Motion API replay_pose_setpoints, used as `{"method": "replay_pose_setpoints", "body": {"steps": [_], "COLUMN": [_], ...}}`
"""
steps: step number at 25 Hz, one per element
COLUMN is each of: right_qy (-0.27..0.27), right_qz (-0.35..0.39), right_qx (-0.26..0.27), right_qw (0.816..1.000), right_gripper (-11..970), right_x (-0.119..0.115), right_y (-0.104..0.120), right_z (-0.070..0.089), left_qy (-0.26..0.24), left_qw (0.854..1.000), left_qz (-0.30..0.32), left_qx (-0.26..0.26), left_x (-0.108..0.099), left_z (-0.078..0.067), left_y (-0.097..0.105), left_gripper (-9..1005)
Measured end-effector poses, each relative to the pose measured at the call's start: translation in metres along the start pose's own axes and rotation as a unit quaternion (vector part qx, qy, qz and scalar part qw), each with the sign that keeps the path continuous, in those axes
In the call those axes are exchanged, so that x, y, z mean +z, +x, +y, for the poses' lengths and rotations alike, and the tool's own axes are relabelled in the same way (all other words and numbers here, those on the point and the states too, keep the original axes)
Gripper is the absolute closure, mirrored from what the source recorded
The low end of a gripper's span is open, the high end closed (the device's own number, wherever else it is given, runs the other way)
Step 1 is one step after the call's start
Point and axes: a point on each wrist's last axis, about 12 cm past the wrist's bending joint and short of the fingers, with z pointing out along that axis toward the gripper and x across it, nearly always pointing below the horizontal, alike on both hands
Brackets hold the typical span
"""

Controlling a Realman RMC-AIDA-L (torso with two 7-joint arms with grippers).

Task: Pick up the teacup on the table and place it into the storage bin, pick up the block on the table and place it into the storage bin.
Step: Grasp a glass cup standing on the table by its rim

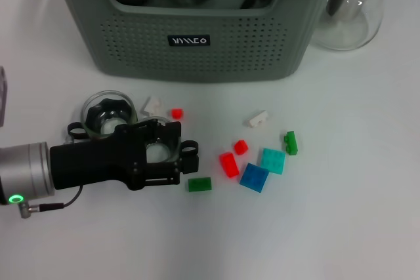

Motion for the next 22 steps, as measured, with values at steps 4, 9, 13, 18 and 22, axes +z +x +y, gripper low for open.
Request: {"method": "replay_pose_setpoints", "body": {"steps": [4, 9, 13, 18, 22], "right_qy": [-0.016, -0.076, -0.15, -0.242, -0.286], "right_qz": [-0.035, -0.096, -0.161, -0.224, -0.236], "right_qx": [0.041, 0.089, 0.118, 0.136, 0.146], "right_qw": [0.998, 0.988, 0.968, 0.934, 0.917], "right_gripper": [186, 182, 180, 176, 174], "right_x": [-0.025, -0.058, -0.082, -0.106, -0.116], "right_y": [-0.005, 0.004, 0.023, 0.066, 0.1], "right_z": [-0.008, -0.015, -0.015, -0.005, 0.01], "left_qy": [0.001, 0.0, -0.004, -0.018, -0.046], "left_qw": [1.0, 1.0, 1.0, 1.0, 0.999], "left_qz": [0.0, -0.005, -0.007, 0.005, 0.022], "left_qx": [0.001, 0.003, 0.005, 0.004, 0.011], "left_x": [-0.001, -0.005, -0.013, -0.031, -0.051], "left_z": [0.0, 0.001, 0.003, 0.008, 0.013], "left_y": [-0.001, -0.003, -0.007, -0.017, -0.027], "left_gripper": [138, 138, 138, 138, 138]}}
